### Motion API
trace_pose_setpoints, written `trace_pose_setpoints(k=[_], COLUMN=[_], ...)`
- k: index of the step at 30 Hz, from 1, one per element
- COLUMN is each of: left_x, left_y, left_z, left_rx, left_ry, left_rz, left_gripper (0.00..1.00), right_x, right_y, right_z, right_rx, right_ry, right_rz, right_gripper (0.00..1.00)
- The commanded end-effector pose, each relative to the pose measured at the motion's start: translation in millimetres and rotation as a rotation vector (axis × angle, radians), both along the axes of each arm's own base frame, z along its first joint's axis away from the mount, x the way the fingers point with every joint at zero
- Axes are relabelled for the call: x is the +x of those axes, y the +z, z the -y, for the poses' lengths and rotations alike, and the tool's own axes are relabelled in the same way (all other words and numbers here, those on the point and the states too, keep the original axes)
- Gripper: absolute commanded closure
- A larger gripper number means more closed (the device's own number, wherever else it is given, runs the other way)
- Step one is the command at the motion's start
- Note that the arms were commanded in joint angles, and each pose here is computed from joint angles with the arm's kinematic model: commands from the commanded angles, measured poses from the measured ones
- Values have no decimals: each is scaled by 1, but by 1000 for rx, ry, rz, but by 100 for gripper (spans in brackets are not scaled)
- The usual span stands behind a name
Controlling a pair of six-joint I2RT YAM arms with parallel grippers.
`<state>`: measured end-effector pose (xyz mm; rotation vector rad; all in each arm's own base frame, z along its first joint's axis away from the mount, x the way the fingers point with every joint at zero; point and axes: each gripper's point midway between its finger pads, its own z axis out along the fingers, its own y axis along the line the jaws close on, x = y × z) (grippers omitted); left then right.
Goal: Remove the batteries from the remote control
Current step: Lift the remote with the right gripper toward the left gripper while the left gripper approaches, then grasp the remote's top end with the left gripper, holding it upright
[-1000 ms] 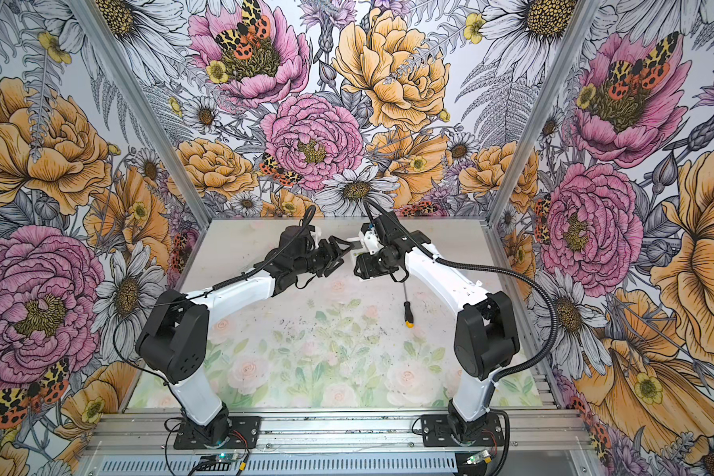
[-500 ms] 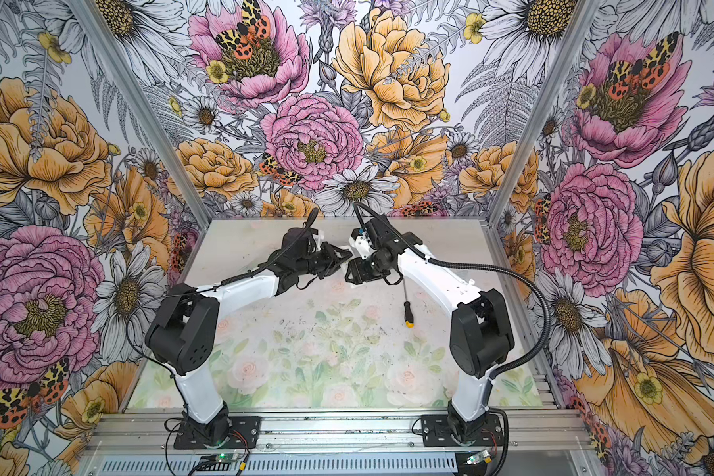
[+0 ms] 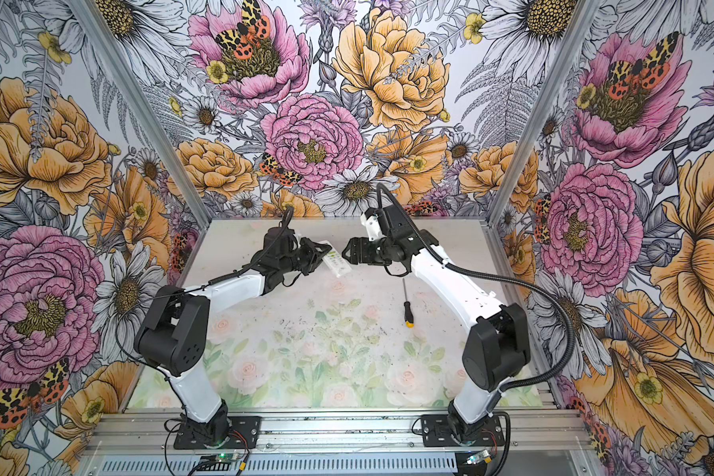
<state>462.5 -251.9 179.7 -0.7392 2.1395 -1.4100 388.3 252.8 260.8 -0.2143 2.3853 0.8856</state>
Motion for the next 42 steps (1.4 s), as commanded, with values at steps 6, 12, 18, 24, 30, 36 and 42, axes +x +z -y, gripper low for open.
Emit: trace_pose_setpoints(k=[6,12,18,24,30,36,42], left_x=[20,16,10,5,-2,-5,-12], left_y=[79,101,107,114,117,122,122], left_z=[-11,5,11,20,23,24,29], left_rx=[-235,-314,-336,-354,-360,-359,-331], left_ry=[92,65,61,44,48,48,26], left_rz=[176,208,212,221,225,246,264], left_gripper=[100,100,100,100,100,100,85], right_x=[10,12,17,24,29,25,22], right_y=[76,65,50,38,38,44,46], right_z=[7,-17,-30,-34,-43,-46,-43], right_rx=[556,742,767,786,795,819,802], right_ry=[-192,-153,-137,-136,-104,-77,-82], right_rz=[117,142,126,115,106,106,122], right_gripper=[16,17,18,23,33,57,92])
